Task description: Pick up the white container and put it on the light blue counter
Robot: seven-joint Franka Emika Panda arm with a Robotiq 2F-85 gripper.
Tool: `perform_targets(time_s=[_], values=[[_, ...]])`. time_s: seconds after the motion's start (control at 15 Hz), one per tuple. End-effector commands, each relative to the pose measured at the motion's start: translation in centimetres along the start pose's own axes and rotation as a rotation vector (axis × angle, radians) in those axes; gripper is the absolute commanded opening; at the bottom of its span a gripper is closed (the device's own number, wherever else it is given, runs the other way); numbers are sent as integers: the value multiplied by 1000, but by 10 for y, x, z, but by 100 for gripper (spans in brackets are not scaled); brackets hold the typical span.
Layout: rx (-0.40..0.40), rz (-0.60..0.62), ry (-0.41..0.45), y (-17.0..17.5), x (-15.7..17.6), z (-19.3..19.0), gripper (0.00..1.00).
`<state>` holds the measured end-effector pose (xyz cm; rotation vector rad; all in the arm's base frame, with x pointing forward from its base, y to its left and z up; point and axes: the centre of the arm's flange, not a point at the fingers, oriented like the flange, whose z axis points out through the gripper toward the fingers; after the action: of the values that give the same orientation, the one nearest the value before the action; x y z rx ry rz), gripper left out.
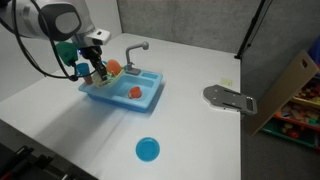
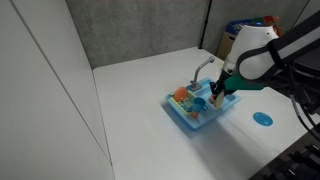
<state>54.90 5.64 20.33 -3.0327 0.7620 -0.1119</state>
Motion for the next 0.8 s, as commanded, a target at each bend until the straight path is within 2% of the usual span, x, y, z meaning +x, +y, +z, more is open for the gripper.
perform_targets(time_s=[0.0, 0.73], values=[[-10, 32, 2, -12, 1, 0, 10], [-22, 121, 4, -32, 7, 15, 10]])
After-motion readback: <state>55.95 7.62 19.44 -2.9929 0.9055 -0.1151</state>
